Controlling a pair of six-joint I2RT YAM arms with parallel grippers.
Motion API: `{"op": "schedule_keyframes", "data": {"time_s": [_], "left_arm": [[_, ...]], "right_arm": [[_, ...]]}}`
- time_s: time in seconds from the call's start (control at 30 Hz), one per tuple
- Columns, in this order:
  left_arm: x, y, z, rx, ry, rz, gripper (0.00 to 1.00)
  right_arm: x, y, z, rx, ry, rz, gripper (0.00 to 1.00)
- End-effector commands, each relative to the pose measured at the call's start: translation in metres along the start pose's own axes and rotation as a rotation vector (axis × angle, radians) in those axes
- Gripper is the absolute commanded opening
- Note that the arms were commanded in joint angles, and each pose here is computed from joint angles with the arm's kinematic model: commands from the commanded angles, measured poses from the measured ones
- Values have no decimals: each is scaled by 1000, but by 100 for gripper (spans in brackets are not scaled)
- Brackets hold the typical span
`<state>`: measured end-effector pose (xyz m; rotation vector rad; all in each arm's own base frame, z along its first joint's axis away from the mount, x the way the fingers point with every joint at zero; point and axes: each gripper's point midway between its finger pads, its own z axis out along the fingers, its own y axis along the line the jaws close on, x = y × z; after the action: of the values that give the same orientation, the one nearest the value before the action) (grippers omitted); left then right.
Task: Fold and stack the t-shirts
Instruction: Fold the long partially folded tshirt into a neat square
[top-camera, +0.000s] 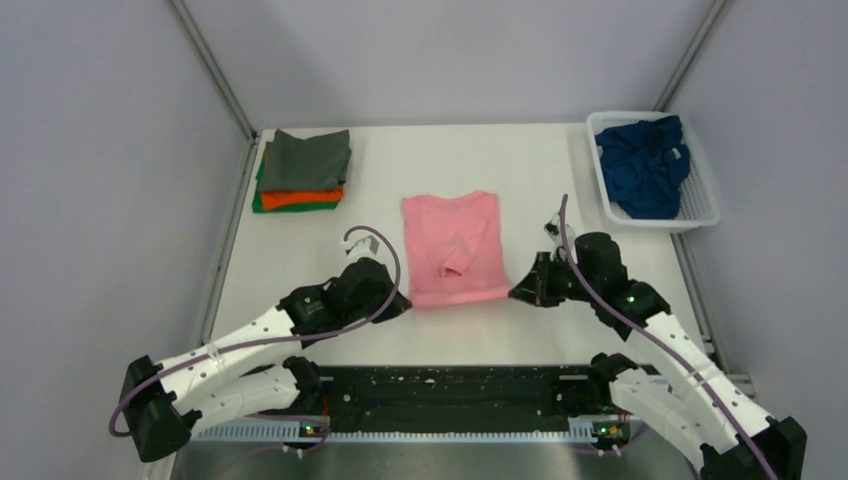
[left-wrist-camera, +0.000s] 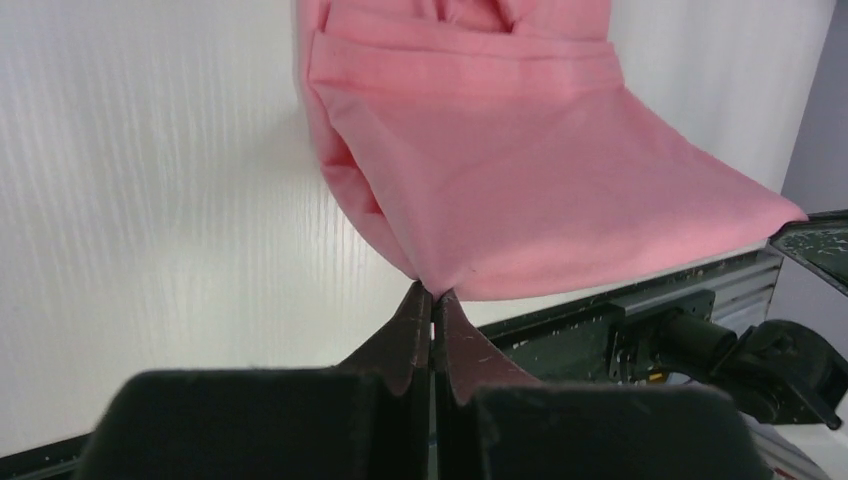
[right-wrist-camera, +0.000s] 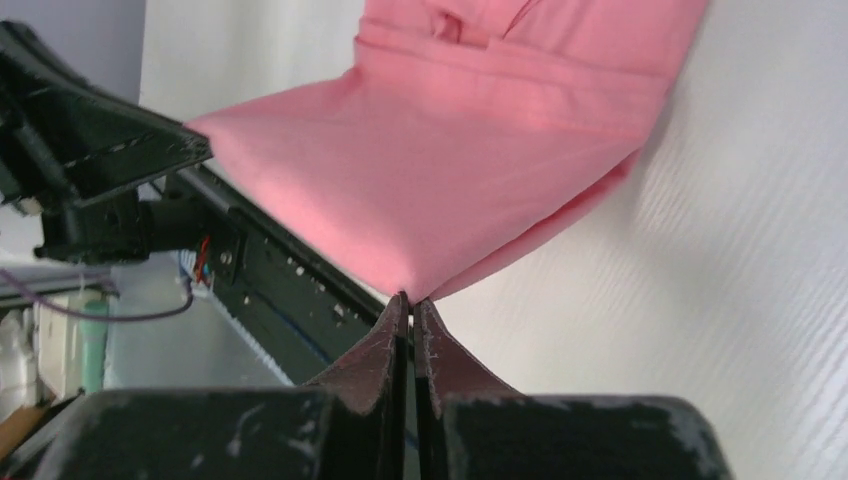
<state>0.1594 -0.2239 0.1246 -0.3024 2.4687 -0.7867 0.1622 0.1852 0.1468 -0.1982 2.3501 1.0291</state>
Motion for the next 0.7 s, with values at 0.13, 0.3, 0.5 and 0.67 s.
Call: {"op": "schedule_keyframes", "data": {"time_s": [0.13, 0.3, 0.5, 0.67], "left_arm": [[-98, -35, -7, -49, -265, 54, 0], [-137, -37, 15, -34, -246, 26, 0], [-188, -41, 29, -93, -300, 58, 0], [-212, -49, 52, -70, -256, 42, 0]], "right_arm": [[-83, -13, 13, 179, -185, -5, 0], [-128, -22, 18, 204, -265, 0, 0], [-166, -32, 34, 184, -295, 38, 0], [-194, -52, 41, 278, -312, 13, 0]]}}
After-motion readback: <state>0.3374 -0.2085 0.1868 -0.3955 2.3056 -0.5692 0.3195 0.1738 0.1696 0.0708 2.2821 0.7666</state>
